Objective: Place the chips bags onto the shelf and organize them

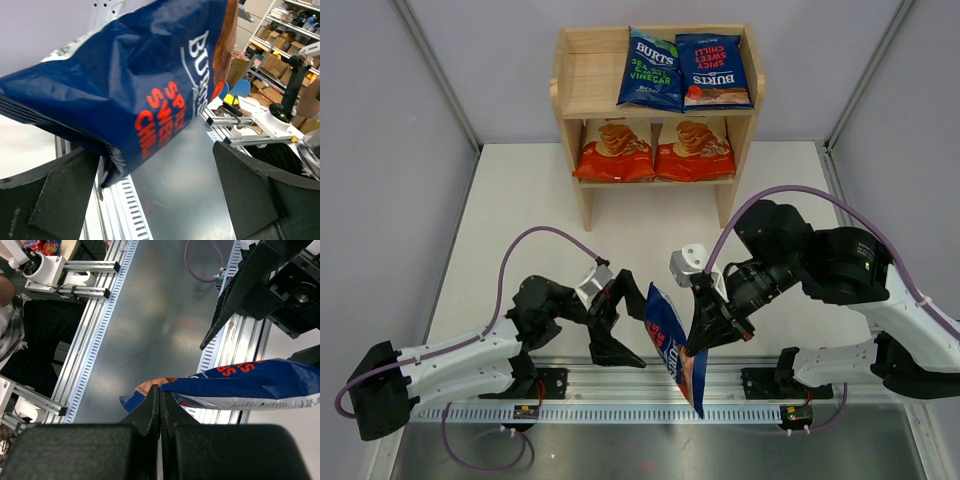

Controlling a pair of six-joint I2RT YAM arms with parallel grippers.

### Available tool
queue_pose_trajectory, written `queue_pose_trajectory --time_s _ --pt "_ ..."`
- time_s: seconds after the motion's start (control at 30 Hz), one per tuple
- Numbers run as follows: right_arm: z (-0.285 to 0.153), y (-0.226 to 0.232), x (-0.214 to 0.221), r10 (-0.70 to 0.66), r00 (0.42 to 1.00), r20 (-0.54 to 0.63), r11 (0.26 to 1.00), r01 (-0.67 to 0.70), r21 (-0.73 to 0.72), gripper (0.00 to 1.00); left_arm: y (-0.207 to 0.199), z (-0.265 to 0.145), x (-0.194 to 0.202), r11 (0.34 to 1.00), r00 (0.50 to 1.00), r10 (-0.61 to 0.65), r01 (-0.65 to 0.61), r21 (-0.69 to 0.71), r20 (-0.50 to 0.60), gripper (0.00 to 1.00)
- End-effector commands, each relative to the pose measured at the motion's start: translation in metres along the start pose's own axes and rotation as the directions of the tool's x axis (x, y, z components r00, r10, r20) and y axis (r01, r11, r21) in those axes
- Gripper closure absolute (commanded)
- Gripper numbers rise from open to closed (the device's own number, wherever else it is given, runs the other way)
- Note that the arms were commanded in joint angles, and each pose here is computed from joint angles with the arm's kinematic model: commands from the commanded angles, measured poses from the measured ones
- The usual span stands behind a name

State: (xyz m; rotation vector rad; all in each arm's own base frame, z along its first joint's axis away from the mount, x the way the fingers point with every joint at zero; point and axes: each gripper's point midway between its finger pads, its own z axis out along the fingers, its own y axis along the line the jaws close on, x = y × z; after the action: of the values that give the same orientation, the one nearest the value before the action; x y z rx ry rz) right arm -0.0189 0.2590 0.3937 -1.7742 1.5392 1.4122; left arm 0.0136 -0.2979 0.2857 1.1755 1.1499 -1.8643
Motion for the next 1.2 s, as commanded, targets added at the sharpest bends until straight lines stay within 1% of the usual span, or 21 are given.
queue_pose_trajectory --time_s 0.0,0.03,0.07,0.1,0.13,0.17,0.2,0.27,0.3,0.33,0.37,0.4,0.43,0.47,0.67,0.73,0.87,1.07,1.1,1.17 --pt "-0.008 0.016 -0.021 -0.090 0.993 0.080 0.995 0.093 -0.035 1.00 -0.001 0.006 -0.029 0.996 0.992 0.093 -0.091 -0.022 0.080 0.01" --pt "-0.009 0.017 -0.023 -0.096 0.991 0.090 0.994 0.100 -0.041 1.00 0.014 0.006 -0.035 0.991 0.989 0.092 -0.081 -0.103 0.112 0.01" --pt "-0.010 0.022 -0.027 -0.098 0.990 0.103 0.993 0.104 -0.055 1.00 0.024 0.006 -0.036 0.986 0.990 0.087 -0.069 -0.153 0.111 0.01" --pt "-0.010 0.023 -0.028 -0.101 0.989 0.108 0.992 0.109 -0.065 1.00 0.035 0.005 -0.031 0.979 0.994 0.062 -0.044 -0.201 0.087 0.01" --pt "-0.011 0.026 -0.029 -0.107 0.988 0.112 0.990 0.116 -0.076 1.00 0.038 0.006 -0.030 0.977 0.995 0.054 -0.036 -0.208 0.085 0.01" --pt "-0.011 0.028 -0.031 -0.111 0.987 0.116 0.989 0.122 -0.086 1.00 0.037 0.008 -0.031 0.980 0.995 0.059 -0.042 -0.193 0.086 0.01" --pt "-0.012 0.030 -0.032 -0.114 0.986 0.118 0.988 0.126 -0.095 1.00 0.038 0.010 -0.029 0.984 0.996 0.036 -0.020 -0.179 0.085 0.01" --pt "-0.012 0.032 -0.032 -0.122 0.986 0.118 0.984 0.135 -0.114 1.00 0.031 0.014 -0.028 0.993 0.997 0.028 -0.018 -0.119 0.079 0.01" --pt "-0.011 0.032 -0.032 -0.122 0.986 0.117 0.984 0.136 -0.117 1.00 0.025 0.017 -0.033 0.997 0.995 0.022 -0.015 -0.071 0.099 0.01" --pt "-0.011 0.031 -0.032 -0.123 0.986 0.115 0.985 0.136 -0.110 1.00 0.014 0.018 -0.029 1.000 0.996 0.021 -0.020 -0.007 0.084 0.01" --pt "-0.011 0.031 -0.031 -0.125 0.986 0.114 0.985 0.138 -0.108 1.00 -0.002 0.019 -0.041 0.994 0.988 0.083 -0.092 0.065 0.129 0.01" --pt "-0.011 0.031 -0.030 -0.130 0.985 0.114 0.984 0.142 -0.106 1.00 -0.011 0.018 -0.042 0.992 0.990 0.048 -0.063 0.112 0.134 0.01" --pt "-0.010 0.030 -0.030 -0.129 0.985 0.112 0.984 0.141 -0.105 1.00 -0.015 0.018 -0.037 0.987 0.991 0.039 -0.058 0.149 0.125 0.01" --pt "-0.011 0.030 -0.030 -0.133 0.984 0.117 0.984 0.145 -0.104 1.00 -0.024 0.017 -0.044 0.979 0.987 0.050 -0.078 0.186 0.151 0.01" --pt "-0.012 0.030 -0.030 -0.146 0.981 0.130 0.983 0.159 -0.097 1.00 -0.034 0.021 -0.049 0.969 0.985 0.051 -0.090 0.232 0.165 0.02" --pt "-0.011 0.022 -0.027 -0.139 0.984 0.115 0.988 0.146 -0.057 1.00 -0.036 0.020 -0.050 0.968 0.984 0.055 -0.094 0.233 0.167 0.07" --pt "-0.009 0.005 -0.017 -0.120 0.990 0.078 0.992 0.118 0.033 1.00 -0.040 0.017 -0.049 0.968 0.983 0.071 -0.109 0.226 0.171 0.40" --pt "-0.006 -0.013 -0.008 -0.087 0.995 0.046 0.991 0.081 0.110 1.00 -0.034 0.013 -0.040 0.980 0.987 0.055 -0.082 0.179 0.153 0.64" --pt "-0.007 -0.015 -0.007 -0.082 0.996 0.043 0.989 0.076 0.126 1.00 -0.035 0.012 -0.041 0.980 0.985 0.065 -0.092 0.175 0.157 0.66" --pt "-0.010 -0.020 -0.006 -0.078 0.996 0.040 0.983 0.071 0.169 1.00 -0.031 0.012 -0.037 0.985 0.988 0.063 -0.085 0.152 0.144 0.68"
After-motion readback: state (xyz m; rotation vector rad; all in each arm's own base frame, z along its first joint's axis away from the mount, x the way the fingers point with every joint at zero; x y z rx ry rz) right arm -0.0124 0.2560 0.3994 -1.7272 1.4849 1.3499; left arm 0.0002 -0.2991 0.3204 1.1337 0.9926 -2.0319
